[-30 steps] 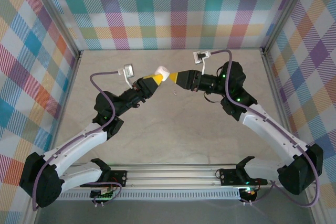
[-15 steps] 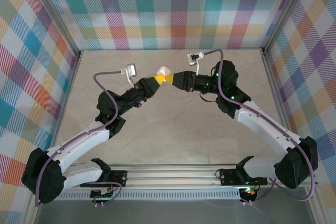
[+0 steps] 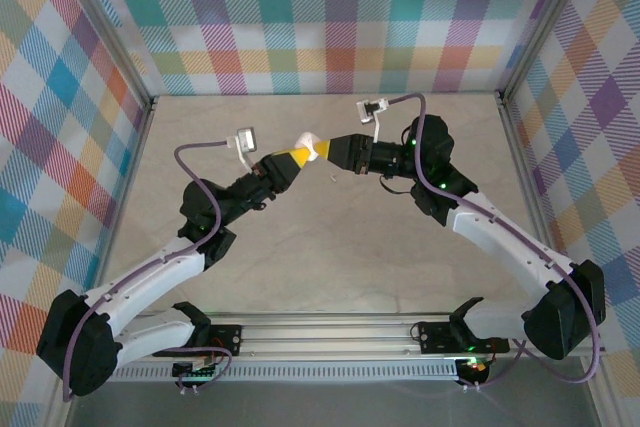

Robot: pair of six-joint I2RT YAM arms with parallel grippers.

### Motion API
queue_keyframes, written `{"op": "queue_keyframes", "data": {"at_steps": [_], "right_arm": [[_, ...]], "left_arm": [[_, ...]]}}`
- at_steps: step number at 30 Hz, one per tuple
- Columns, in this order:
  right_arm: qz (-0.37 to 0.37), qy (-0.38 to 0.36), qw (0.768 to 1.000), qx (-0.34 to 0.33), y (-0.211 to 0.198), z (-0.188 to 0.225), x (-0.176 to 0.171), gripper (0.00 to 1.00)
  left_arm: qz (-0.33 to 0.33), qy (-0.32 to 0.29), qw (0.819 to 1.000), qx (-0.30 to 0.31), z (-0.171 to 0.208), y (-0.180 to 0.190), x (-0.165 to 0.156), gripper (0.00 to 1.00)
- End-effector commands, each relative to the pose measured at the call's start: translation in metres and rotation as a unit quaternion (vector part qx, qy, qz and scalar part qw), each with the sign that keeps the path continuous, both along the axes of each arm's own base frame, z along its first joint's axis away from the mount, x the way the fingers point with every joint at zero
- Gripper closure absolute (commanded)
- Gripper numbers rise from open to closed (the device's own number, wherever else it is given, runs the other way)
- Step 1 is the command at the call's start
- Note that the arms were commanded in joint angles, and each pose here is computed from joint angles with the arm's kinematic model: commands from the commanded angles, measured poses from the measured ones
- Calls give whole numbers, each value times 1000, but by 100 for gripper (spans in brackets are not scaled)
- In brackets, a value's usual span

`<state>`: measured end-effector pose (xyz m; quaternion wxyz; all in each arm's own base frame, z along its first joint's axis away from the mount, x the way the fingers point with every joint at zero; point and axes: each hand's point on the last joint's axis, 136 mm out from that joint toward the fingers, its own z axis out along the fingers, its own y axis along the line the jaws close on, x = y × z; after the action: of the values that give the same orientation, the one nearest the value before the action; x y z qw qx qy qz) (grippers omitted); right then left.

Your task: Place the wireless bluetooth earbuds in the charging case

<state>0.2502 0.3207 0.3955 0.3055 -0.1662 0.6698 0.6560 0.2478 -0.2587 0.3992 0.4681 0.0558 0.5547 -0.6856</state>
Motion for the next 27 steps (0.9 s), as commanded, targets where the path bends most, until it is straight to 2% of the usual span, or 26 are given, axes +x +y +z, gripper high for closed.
{"op": "queue_keyframes", "data": {"at_steps": [1,7,14,18,19,23,25,27], "right_arm": [[11,-27,999,28,2,26,-4,62],[40,-20,999,29,9,25,-7,64],[60,-23,998,27,12,23,-10,79],[73,-44,996,21,12,22,-16,88],[75,-50,996,16,12,21,-17,89],[73,-71,995,-10,10,14,-19,92],[80,-91,992,-24,8,15,-22,92],[88,-110,989,-47,4,14,-26,92]], "left_arm": [[-1,-19,1000,-17,14,6,-7,100],[-4,-18,1000,-17,15,5,-6,100],[-5,-15,1000,-13,13,3,-4,100],[-2,-3,1000,5,4,1,-1,84],[0,-1,1000,9,2,1,-1,78],[9,4,999,42,-4,1,-2,38],[19,14,997,78,-12,4,-2,29],[34,12,994,106,-16,12,-5,25]]}}
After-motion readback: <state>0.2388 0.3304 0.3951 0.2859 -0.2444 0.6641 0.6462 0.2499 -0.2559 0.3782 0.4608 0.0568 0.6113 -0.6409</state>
